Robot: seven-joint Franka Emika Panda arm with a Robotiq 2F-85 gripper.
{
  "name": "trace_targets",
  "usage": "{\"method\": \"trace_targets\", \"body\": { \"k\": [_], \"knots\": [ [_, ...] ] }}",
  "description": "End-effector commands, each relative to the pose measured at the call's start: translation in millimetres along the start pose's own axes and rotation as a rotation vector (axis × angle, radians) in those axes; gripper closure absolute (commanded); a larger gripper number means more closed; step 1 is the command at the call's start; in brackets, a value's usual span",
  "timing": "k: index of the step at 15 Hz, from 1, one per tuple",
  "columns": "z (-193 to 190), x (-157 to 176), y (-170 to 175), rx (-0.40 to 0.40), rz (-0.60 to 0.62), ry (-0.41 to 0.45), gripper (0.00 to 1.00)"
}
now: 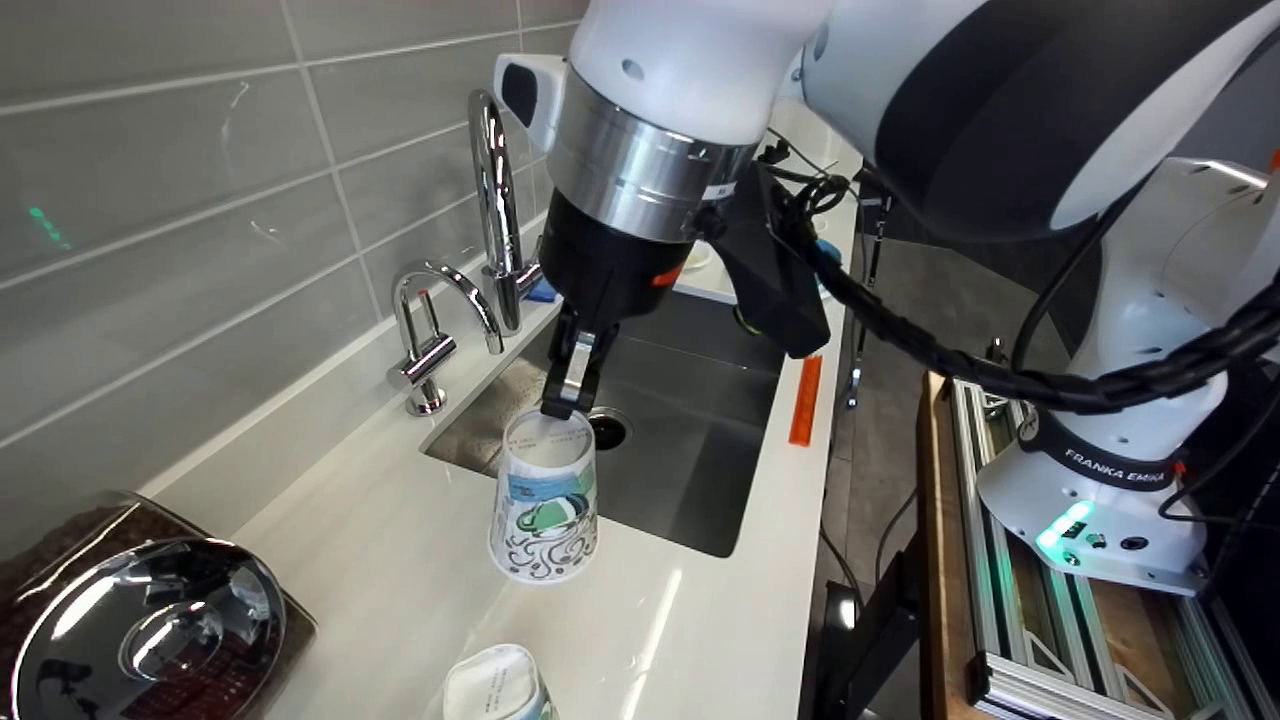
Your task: Take the coffee cup off of the other one
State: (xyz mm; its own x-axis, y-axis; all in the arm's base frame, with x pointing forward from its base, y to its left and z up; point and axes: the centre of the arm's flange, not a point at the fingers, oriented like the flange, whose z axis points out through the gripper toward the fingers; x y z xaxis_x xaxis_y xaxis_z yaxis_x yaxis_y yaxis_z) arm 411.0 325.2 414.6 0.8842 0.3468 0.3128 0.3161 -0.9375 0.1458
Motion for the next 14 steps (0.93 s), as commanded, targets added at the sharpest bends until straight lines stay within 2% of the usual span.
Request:
{"method": "trace_targets", "body": {
  "k": [1,14],
  "knots": [
    [17,-4,-4,-0.032,0.015,-0.024,1.0],
    [70,-7,-18,-0.038,-0.001,-0.086,1.0]
  ]
}}
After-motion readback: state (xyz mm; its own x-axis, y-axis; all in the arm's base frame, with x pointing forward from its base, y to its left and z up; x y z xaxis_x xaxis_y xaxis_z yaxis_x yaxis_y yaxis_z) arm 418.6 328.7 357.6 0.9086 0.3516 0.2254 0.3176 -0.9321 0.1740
